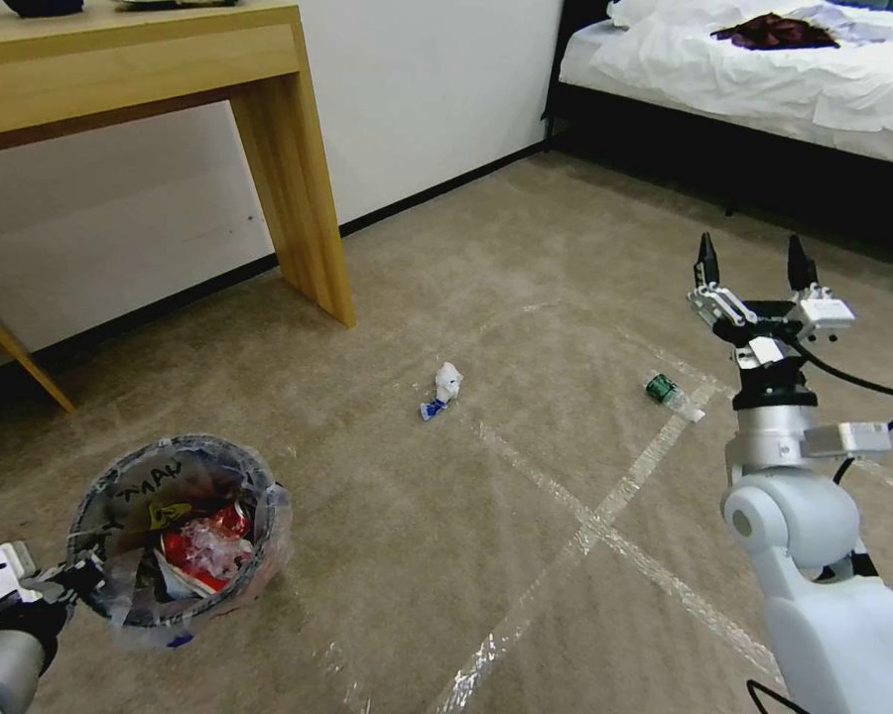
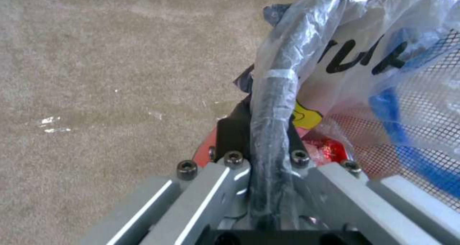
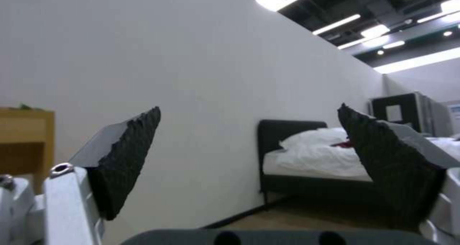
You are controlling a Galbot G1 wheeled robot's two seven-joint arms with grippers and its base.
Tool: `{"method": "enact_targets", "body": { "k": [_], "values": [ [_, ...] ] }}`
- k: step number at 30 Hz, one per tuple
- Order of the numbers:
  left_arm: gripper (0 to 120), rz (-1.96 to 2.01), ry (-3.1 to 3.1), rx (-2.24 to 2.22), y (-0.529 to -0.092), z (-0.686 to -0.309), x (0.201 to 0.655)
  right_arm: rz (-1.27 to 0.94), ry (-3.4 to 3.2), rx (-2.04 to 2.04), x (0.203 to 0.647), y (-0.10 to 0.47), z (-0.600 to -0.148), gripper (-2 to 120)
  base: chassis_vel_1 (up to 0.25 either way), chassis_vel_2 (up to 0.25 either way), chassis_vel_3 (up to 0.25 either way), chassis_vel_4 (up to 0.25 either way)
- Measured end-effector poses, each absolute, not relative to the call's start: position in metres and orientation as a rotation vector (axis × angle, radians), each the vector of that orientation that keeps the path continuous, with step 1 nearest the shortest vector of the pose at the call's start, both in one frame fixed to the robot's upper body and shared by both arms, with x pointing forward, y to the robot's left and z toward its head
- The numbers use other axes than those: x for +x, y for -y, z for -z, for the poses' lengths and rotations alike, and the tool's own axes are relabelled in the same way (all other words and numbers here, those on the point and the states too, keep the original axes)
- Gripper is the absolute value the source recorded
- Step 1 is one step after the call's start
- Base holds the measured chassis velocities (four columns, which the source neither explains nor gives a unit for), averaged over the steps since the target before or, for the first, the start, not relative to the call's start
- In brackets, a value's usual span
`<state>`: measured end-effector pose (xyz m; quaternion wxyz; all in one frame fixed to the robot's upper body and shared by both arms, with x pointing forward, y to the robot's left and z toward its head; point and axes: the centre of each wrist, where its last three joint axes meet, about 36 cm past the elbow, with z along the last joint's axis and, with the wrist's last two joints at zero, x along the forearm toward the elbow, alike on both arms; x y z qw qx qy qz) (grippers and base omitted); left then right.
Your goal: Pick up the trash bin and place the garbage on the floor into it.
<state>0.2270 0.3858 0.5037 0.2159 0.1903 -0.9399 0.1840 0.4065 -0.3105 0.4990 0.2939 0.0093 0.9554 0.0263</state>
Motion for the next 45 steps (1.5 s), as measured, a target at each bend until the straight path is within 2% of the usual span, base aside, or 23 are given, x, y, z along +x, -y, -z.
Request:
{"method": "enact_targets", "body": {
  "k": [10, 45],
  "values": [
    [0, -0.523, 2.602, 0.532, -0.382, -0.503, 0.224, -0.009, -2.605, 0.061, 0.402, 0.306, -0.479, 92, 0.0, 0.0, 0.0, 0.0],
    [0, -0.497, 2.613, 0.537, -0.387, -0.501, 0.222, 0.054, -2.688, 0.133, 0.396, 0.301, -0.461, 93, 0.0, 0.0, 0.0, 0.0]
  ]
}}
